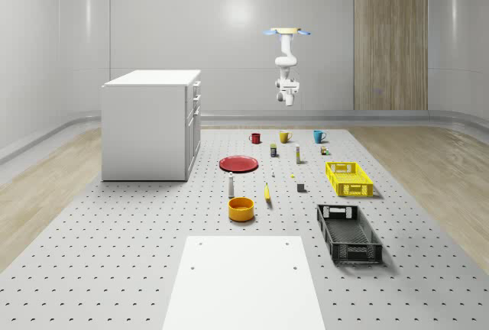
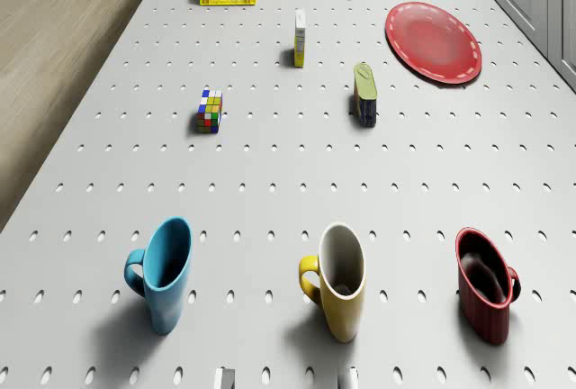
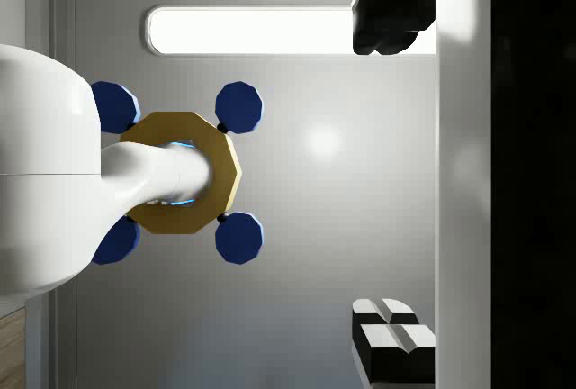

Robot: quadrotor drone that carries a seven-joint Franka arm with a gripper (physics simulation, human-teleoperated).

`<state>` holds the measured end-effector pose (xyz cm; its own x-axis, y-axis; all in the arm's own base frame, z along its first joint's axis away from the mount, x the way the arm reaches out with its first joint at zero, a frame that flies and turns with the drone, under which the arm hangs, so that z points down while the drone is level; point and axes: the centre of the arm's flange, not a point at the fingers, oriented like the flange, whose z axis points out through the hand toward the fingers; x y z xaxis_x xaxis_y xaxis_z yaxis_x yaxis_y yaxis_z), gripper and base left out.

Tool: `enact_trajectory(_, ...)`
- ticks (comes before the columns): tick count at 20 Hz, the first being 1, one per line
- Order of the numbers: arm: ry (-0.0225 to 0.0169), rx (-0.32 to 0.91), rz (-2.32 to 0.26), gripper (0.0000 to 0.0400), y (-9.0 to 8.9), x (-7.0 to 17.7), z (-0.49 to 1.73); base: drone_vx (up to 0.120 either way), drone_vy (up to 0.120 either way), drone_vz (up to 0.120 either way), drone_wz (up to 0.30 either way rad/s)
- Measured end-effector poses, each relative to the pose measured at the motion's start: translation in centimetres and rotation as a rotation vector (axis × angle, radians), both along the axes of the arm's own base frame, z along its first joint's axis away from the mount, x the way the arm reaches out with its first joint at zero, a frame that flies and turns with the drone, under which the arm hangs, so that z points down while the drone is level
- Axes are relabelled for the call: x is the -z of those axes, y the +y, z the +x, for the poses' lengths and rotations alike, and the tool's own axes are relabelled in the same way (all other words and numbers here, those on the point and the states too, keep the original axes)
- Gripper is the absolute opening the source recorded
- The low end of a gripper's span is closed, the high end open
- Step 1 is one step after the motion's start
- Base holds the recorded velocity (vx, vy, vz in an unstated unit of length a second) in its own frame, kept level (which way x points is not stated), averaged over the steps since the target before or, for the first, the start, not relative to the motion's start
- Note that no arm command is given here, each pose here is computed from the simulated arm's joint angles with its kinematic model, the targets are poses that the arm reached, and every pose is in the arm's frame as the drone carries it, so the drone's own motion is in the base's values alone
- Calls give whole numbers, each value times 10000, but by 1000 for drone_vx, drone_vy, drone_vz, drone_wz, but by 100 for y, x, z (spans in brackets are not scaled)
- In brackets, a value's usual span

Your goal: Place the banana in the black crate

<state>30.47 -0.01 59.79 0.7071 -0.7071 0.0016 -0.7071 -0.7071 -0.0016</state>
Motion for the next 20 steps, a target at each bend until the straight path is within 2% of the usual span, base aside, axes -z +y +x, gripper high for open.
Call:
enact_trajectory(2, -16, 0, 0, 400, -1, -153, -26, 0, 0, 0, 0)
enact_trajectory(5, -40, 0, 0, 400, -1, -365, -37, 0, -13, 0, 0)
enact_trajectory(6, -47, 0, 0, 400, -1, -432, -36, 0, -120, 0, 0)
enact_trajectory(12, -94, 0, 0, 400, 0, -747, -15, 120, -120, 0, 0)
enact_trajectory(20, -156, 0, -1, 400, 0, -902, -5, 120, -120, 0, 0)
